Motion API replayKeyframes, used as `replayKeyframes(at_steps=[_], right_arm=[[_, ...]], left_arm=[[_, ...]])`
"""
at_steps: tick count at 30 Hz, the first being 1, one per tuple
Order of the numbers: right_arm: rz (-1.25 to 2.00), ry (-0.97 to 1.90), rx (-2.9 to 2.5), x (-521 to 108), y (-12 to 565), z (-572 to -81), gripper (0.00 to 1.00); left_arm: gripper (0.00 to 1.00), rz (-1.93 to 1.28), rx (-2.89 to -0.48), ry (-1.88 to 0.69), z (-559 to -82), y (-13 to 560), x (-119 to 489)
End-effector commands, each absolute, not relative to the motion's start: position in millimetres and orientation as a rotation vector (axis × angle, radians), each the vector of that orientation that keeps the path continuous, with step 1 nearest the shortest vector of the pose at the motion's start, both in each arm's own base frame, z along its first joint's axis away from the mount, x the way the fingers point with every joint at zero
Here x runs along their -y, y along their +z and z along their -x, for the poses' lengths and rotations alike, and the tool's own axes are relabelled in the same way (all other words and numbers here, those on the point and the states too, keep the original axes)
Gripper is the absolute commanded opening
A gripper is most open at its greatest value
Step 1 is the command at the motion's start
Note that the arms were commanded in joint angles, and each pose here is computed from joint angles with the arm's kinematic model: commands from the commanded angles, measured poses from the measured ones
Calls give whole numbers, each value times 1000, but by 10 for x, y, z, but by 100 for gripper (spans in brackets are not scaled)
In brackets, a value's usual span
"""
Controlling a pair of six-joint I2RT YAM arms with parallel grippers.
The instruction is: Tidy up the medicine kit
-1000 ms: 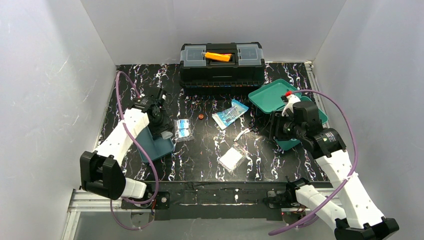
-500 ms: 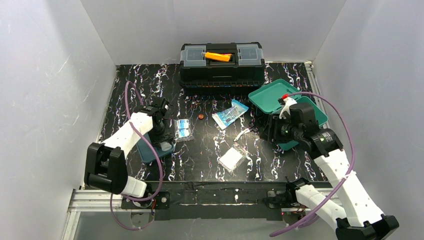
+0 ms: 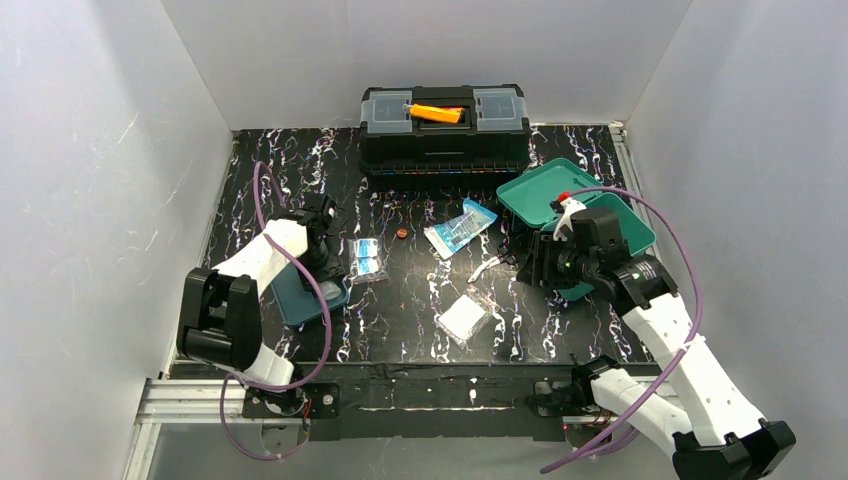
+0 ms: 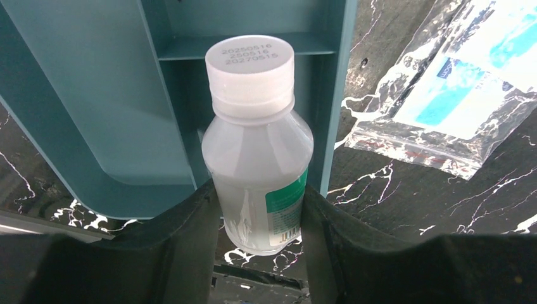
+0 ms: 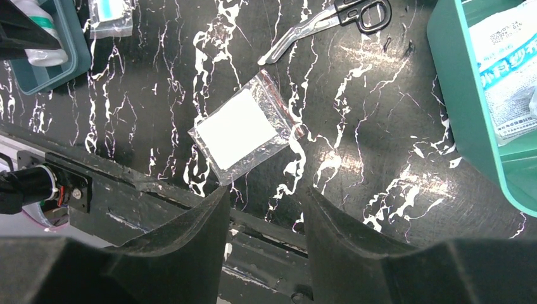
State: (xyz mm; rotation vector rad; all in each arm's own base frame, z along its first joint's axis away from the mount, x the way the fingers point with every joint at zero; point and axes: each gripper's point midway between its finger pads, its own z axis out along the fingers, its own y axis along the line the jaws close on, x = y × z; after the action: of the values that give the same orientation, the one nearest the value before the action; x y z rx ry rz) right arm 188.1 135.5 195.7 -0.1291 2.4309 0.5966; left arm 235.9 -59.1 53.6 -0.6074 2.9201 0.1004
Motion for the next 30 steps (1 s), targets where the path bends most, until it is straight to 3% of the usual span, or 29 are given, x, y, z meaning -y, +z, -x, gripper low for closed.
replayKeyframes(at_steps=[1,16,27,30], right_arm=[[135,597,-2410,-1395,1963,-1954,53],[150,586,-2432,-1436,1908,-1970,55],[150,583,-2438,-1456,1897,-1963,57],[150,586,-2442,-1466,1877,-1949,57]], left_arm=[[10,608,-2933,110,-2317,483,565],[15,619,-2997,113,-2229,317,591],[44,606,-2996,102,-2200,358,592],[47,593,-2975,103,-2211,417,572]])
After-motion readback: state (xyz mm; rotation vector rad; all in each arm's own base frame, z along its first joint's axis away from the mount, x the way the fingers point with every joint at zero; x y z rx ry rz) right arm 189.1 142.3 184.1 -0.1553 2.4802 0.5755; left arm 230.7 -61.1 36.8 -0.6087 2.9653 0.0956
